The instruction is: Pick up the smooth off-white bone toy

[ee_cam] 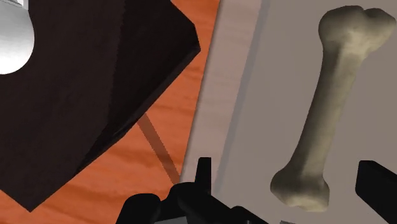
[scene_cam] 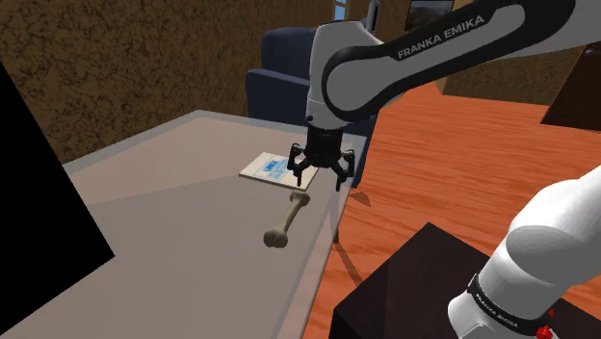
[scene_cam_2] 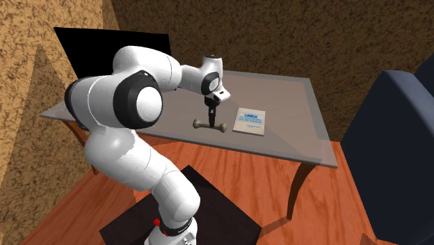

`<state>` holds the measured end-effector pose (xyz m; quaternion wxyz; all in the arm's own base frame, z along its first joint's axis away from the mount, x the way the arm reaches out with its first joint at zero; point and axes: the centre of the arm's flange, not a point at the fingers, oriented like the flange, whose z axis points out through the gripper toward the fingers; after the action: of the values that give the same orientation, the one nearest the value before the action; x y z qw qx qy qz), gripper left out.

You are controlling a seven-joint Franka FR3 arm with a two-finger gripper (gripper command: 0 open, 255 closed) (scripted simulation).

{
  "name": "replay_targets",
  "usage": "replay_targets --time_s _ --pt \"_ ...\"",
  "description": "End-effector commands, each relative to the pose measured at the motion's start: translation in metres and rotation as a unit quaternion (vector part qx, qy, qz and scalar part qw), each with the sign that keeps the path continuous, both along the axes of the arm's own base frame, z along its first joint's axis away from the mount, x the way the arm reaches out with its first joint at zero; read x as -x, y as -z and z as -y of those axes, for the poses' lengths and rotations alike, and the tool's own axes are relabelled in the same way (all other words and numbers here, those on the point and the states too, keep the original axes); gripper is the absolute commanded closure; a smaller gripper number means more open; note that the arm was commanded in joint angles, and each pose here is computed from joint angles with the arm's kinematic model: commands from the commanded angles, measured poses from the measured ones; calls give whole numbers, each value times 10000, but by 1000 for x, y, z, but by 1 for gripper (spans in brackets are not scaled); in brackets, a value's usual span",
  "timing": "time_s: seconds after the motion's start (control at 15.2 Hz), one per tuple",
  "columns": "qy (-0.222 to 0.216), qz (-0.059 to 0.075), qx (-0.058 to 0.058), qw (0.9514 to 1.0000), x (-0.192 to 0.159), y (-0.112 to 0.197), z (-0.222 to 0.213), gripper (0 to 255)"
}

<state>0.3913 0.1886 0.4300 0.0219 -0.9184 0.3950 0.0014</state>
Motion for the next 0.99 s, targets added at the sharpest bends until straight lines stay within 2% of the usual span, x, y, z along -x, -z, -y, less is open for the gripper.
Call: replay_targets --time_s 0.0,0.26,0.79,0.92 --pt "340 -32 -28 9994 -11 17 -20 0" --pt "962 -95 -65 9953 -39 47 -52 0" --pt "1008 -100 -68 9948 -42 89 -55 0" --pt "1008 -100 -68 9948 -42 89 -55 0"
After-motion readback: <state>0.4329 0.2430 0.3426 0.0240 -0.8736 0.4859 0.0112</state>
